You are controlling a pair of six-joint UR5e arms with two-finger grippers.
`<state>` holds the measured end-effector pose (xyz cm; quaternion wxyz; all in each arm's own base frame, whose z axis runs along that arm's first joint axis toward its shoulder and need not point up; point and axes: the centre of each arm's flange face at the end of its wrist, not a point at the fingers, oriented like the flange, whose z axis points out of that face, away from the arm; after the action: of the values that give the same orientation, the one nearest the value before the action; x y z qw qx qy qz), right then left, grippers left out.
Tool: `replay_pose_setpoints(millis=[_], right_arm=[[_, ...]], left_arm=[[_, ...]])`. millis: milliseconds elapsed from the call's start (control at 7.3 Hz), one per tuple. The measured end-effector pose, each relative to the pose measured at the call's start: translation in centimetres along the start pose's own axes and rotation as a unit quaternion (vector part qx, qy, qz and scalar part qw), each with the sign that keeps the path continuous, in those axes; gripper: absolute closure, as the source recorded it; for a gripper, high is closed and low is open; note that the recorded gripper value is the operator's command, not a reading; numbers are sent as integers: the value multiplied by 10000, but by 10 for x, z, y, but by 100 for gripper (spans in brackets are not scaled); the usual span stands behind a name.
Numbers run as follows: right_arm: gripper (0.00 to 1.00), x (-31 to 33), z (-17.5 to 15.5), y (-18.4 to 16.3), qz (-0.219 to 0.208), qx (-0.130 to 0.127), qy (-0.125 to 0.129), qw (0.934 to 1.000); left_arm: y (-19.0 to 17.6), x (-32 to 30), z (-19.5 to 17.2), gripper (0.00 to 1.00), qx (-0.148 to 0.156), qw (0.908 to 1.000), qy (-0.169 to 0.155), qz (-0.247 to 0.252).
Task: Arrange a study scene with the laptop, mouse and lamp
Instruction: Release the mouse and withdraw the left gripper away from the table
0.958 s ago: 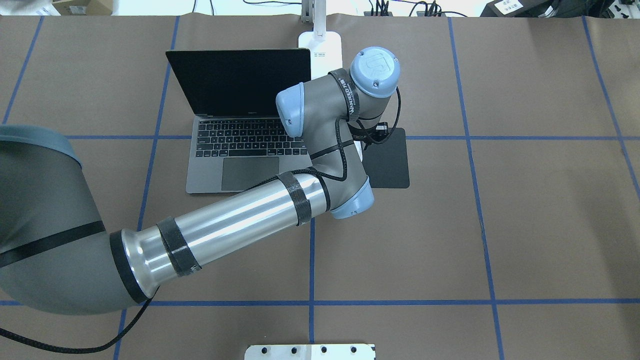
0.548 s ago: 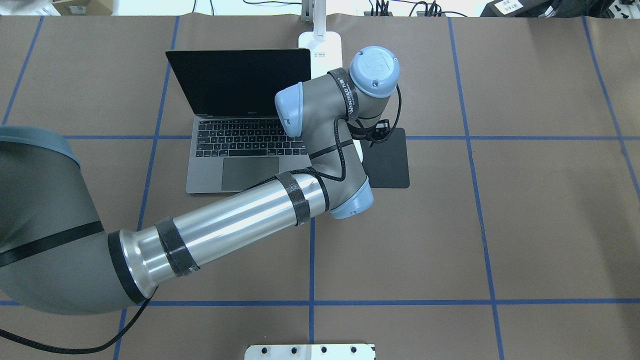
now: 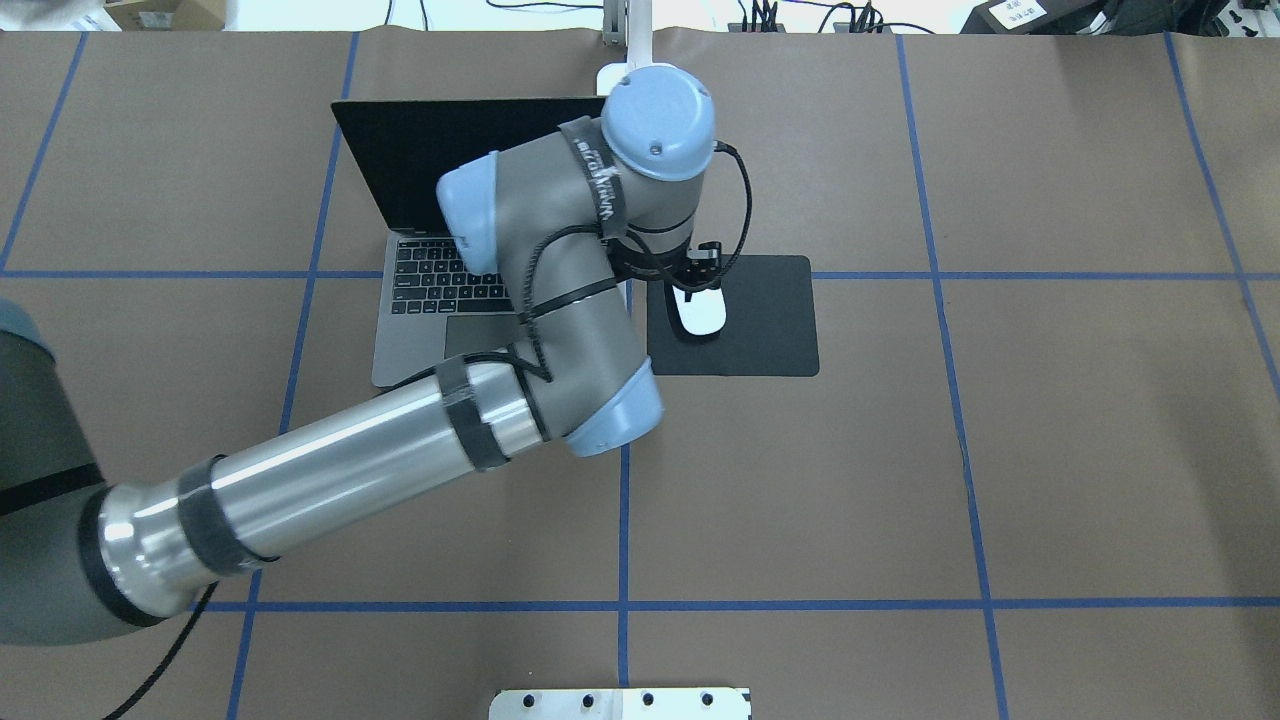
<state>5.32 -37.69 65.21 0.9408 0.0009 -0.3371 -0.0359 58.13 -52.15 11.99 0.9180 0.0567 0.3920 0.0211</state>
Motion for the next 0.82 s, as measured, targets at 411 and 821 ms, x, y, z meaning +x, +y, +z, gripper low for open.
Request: replay_pose_setpoints(millis=[411, 821], right_arm=[[0, 6, -4, 3, 83, 67, -16, 9999], [0, 6, -4, 3, 102, 75, -18, 9999]], left_arm=[[27, -228, -60, 1, 37, 9961, 10, 879], [31, -489, -115, 1, -140, 9867, -190, 1606]])
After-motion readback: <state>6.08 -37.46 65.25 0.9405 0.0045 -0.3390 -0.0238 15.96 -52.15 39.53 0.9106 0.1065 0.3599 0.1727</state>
